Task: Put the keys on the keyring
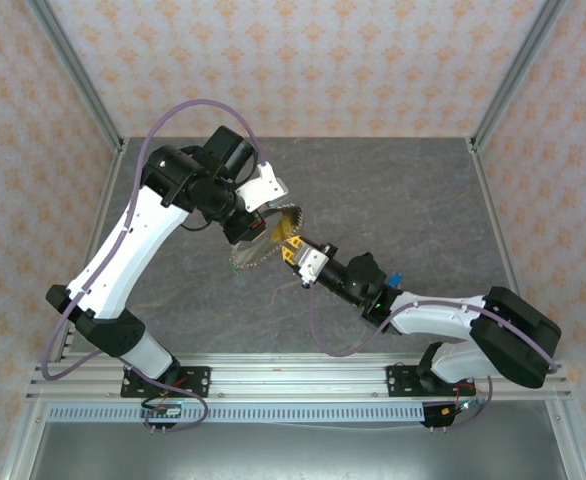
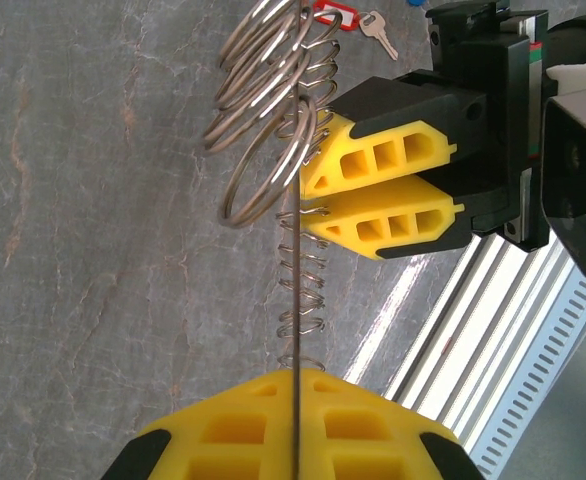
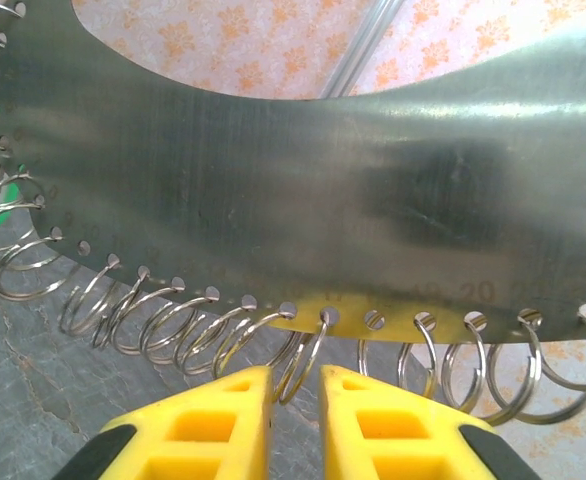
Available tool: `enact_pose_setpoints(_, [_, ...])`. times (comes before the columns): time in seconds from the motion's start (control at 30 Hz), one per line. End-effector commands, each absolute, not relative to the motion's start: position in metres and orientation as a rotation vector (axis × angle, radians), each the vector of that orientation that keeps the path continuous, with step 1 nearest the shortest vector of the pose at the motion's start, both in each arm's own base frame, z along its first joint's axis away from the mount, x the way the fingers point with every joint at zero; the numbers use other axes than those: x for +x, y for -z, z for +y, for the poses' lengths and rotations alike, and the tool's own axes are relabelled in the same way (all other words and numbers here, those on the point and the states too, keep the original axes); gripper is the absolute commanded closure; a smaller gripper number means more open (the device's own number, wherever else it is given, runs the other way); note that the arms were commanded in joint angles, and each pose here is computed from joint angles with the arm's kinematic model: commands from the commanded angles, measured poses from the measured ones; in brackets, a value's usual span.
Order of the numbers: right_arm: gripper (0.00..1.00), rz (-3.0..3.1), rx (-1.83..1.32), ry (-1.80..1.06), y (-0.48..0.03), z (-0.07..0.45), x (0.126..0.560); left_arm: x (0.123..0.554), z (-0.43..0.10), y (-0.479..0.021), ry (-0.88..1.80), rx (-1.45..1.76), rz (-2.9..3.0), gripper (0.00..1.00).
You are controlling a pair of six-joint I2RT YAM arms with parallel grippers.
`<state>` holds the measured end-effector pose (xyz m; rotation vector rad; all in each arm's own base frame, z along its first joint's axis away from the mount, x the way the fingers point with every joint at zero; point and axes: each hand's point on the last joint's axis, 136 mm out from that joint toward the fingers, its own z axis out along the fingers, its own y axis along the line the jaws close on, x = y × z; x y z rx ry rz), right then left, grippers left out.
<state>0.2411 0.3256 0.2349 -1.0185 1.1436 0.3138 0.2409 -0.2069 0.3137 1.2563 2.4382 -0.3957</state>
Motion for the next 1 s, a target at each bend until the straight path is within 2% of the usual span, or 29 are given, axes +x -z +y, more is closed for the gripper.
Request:
enact_pose_setpoints(0.0, [0.82,1.097,-0.932,-0.34,-0.263,0.328,0.244,0.233,-0.206,-0.324,0.399,1.251,2.421,1.0])
enact_pose_setpoints(0.3, [0.83,1.101,-0.906,-0.351,-0.264,0.329,0.248,0.231,-0.21,-0.329,0.435,1.251,2.4,1.0])
enact_pose_setpoints(0.47, [0.89,1.1,-0.896,-0.355,-0.263,0.329,0.248,0.23,-0.211,-0.333,0.448,1.248,2.381,1.0])
enact_pose_setpoints(0.67, [0.88,1.109,-0.907,-0.351,-0.26,0.329,0.248,0.228,-0.21,-0.334,0.452,1.243,2.375,1.0])
enact_pose_setpoints(0.8, [0.92,1.11,-0.914,-0.345,-0.259,0.33,0.249,0.228,-0.209,-0.335,0.447,1.238,2.371,1.0])
enact_pose_setpoints(0.9, [1.0,1.126,-0.918,-0.329,-0.255,0.328,0.25,0.232,-0.208,-0.335,0.427,1.218,2.371,1.0])
enact_pose_setpoints(0.97, [1.0,1.136,-0.898,-0.335,-0.257,0.326,0.251,0.236,-0.206,-0.332,0.399,1.199,2.377,1.0])
